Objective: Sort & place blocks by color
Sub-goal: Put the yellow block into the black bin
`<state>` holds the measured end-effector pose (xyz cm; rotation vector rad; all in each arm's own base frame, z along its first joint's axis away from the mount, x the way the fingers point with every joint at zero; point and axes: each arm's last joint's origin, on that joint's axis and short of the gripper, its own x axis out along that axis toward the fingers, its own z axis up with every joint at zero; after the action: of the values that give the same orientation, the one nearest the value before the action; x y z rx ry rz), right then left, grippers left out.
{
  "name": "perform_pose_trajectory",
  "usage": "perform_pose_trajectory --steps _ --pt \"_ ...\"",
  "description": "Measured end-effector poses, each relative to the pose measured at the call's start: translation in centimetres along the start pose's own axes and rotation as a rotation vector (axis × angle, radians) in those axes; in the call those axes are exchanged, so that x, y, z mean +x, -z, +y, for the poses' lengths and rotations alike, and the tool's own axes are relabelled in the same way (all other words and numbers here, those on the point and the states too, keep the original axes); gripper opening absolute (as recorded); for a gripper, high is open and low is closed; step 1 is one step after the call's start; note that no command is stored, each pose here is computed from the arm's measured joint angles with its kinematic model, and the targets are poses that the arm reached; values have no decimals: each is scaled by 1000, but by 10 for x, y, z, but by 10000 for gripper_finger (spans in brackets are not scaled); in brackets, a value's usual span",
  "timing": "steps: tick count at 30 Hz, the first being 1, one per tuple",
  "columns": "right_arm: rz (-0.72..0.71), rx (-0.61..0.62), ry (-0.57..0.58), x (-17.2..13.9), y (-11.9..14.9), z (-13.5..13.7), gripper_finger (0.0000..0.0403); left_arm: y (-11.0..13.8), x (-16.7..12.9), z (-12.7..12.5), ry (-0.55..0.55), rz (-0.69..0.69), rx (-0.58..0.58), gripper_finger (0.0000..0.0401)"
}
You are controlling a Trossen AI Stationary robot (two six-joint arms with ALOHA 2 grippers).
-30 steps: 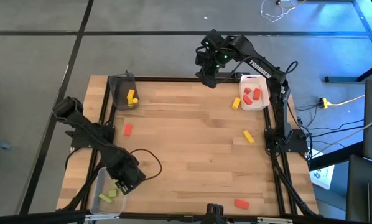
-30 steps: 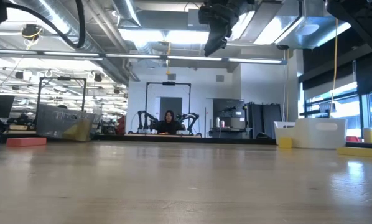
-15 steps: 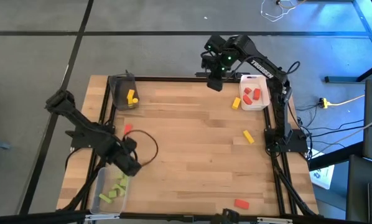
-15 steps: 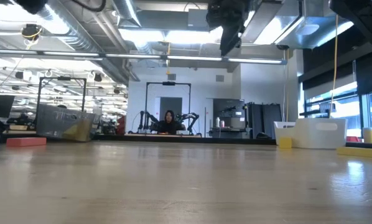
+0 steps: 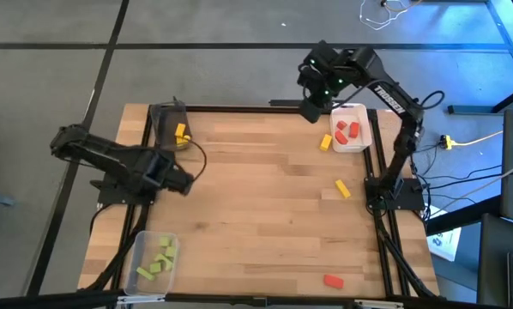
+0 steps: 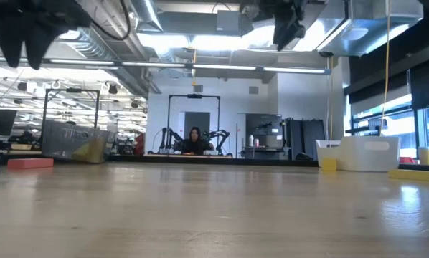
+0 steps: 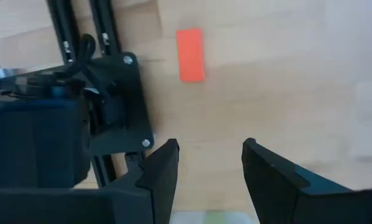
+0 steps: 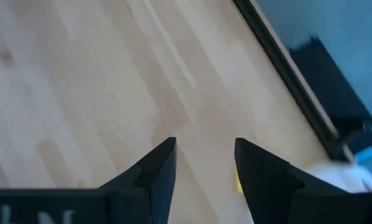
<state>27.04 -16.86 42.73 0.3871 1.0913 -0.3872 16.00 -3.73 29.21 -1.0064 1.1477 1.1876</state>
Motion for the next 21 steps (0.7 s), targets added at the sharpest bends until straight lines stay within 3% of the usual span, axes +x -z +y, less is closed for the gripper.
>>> perform_pose_trajectory --steps 6,14,21 --pt "124 123 88 19 23 -6 163 -30 5 -1 -39 3 -82 165" --pt "305 144 82 58 44 -10 163 -60 17 -5 -103 16 -14 165" --pt "447 155 -99 86 64 -2 163 -74 19 -6 -77 -35 9 165"
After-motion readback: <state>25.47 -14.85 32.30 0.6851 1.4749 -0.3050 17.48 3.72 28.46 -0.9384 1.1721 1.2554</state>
